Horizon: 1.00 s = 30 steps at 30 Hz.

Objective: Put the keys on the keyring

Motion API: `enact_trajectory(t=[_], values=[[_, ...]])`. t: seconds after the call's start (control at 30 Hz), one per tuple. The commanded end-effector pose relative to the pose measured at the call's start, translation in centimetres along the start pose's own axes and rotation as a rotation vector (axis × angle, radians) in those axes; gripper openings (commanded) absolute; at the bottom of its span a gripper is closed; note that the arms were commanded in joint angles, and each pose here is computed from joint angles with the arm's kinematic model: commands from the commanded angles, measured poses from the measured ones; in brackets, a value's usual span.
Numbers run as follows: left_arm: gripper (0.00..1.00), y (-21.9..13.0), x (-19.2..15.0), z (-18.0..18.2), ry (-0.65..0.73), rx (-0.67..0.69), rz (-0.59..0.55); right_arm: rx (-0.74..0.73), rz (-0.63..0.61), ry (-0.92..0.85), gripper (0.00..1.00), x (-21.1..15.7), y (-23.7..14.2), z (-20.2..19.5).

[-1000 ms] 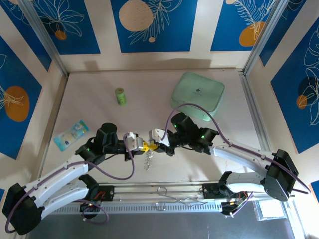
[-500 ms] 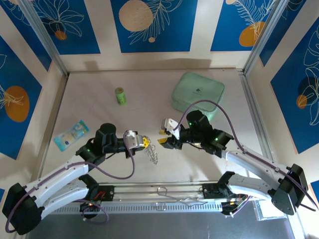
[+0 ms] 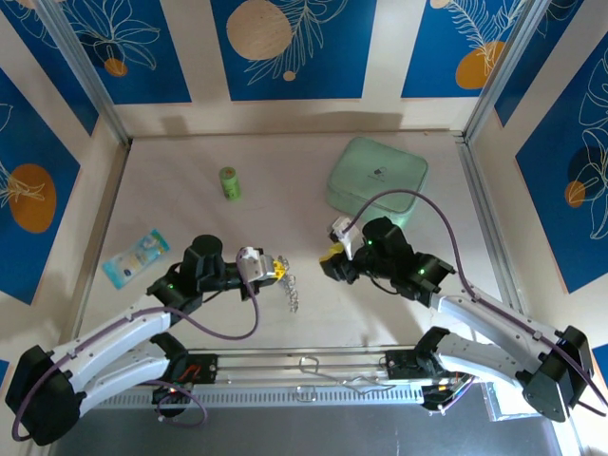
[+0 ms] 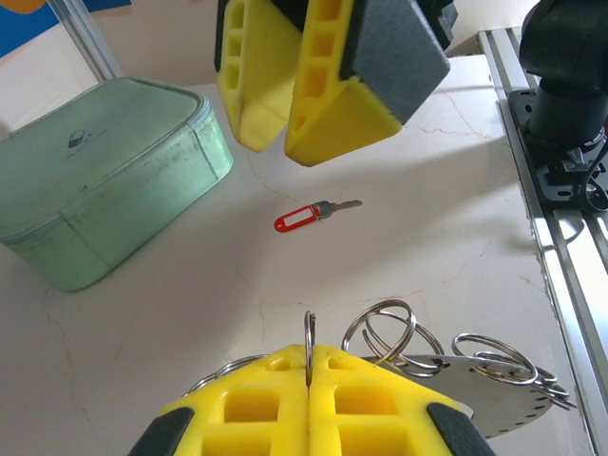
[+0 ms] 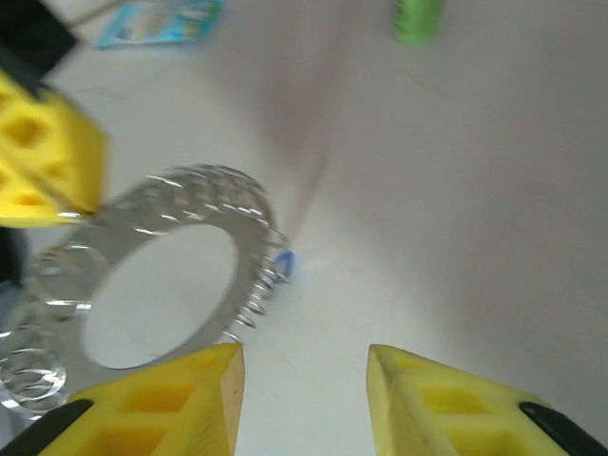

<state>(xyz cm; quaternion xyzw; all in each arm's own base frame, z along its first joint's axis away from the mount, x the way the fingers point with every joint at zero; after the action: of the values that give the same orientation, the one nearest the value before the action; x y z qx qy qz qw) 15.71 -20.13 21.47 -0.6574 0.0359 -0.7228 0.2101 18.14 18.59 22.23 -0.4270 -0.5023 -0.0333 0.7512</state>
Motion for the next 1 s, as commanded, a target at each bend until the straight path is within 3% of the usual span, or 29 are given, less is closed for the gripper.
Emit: enact_trajectory(t=[0.0,0.17,0.3,0.47,0.97], values=[[0.00,0.3,0.7,0.1,0.021,-0.004,-0.023,-0.258,0.148,0.351,0.41,-2.4,-0.2,-3.4],[0.00,0.5,0.6,0.1,0.037,-0.009,-0.010,-0.245,0.351,0.558,0.42,-4.1,1.0,-6.0],[0.00,0.5,0.4,0.1,0.052,-0.009,-0.007,-0.358,0.468,0.643,0.44,-5.2,1.9,-8.2],[0.00,0.4,0.2,-0.1,0.059,-0.011,-0.009,-0.500,0.495,0.719,0.46,-5.7,2.2,-9.7],[0.00,0.3,0.1,-0.5,0.072,-0.035,-0.020,-0.490,0.535,0.701,0.46,-6.3,3.1,-9.4]])
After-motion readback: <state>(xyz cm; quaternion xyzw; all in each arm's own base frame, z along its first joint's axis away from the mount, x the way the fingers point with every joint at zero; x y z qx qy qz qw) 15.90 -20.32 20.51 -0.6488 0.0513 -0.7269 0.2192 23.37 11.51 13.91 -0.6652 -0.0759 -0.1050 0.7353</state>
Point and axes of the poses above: each hand's point on the last joint's axis, 136 mm out from that joint toward the fingers, its own y axis out along the fingers, its own z axis along the line the jaws close on, x = y × z, the point moved 7 cm from there along -y, back along the fingers, and after that the axes turned 4 degrees about -y, right-handed, at the moved point
